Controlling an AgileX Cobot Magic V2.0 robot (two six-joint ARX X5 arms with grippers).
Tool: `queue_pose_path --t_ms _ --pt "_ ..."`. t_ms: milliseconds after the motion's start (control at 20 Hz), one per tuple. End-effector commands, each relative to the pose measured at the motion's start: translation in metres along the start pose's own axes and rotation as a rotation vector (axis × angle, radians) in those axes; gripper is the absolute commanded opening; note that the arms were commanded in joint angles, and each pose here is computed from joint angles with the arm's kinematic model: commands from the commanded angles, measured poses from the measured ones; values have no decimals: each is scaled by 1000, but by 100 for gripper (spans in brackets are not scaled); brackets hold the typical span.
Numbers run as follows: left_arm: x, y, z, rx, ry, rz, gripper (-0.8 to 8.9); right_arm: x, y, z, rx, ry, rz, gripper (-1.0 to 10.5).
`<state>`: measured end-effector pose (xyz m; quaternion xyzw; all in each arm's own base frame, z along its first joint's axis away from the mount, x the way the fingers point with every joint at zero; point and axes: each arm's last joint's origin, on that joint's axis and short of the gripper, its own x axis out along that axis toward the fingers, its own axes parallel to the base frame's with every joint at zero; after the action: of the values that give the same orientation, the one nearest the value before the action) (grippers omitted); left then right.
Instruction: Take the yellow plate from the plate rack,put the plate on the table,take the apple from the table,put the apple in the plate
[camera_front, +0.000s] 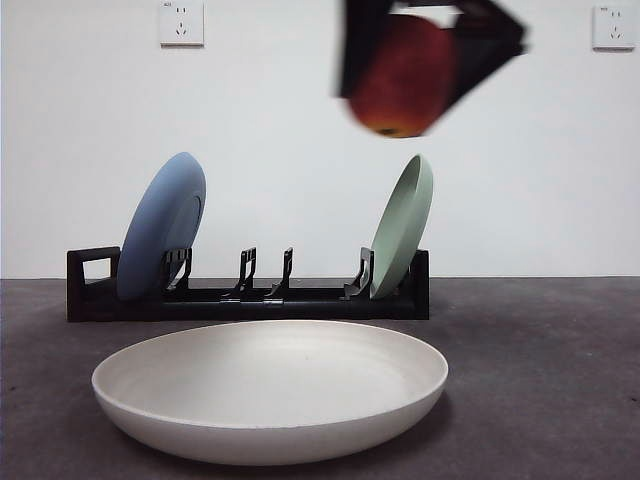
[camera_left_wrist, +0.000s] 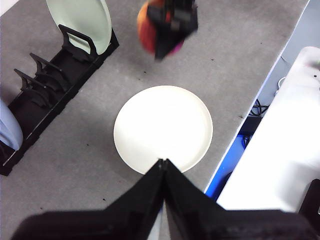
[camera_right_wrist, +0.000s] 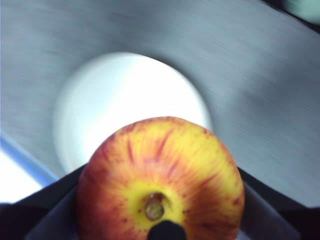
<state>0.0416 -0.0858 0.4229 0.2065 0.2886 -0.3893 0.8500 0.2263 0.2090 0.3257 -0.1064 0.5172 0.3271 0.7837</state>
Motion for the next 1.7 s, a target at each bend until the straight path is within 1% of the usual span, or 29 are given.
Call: queue_pose_path --t_ms 50,200,350,400,600,850,1000,1200,1250,1300,1450,1500,1550,1700 --pt "0 0 0 10 -3 1 -2 29 21 -5 -6 18 37 -8" --pt "0 0 0 10 -4 1 -2 61 42 -15 -59 29 70 -8" --pt "1 0 0 11 0 4 -2 92 51 -22 -80 35 81 -8" --pt "1 0 0 11 0 4 -2 102 51 -24 -85 41 81 -8" --pt "1 0 0 8 0 1 -2 140 48 -25 -85 43 24 -8" --pt "1 0 0 8 1 1 -2 162 45 -31 -101 113 4 -7" --pt "1 0 0 8 0 1 -2 168 44 -33 -101 96 -15 -7" --pt "1 0 0 8 1 2 -2 168 41 -35 -103 102 -76 4" --pt "1 0 0 8 1 2 -2 168 41 -35 -103 106 -83 30" --pt "1 0 0 8 1 2 -2 168 41 -36 -103 110 -84 118" --pt "1 0 0 8 0 2 -2 167 40 -37 -80 122 -88 483" --pt "1 0 0 8 0 2 -2 167 40 -37 -79 124 -89 562" --pt "1 0 0 8 0 2 -2 167 40 -37 -72 130 -89 599" --pt "1 0 0 7 0 2 -2 166 41 -39 -53 157 -37 605"
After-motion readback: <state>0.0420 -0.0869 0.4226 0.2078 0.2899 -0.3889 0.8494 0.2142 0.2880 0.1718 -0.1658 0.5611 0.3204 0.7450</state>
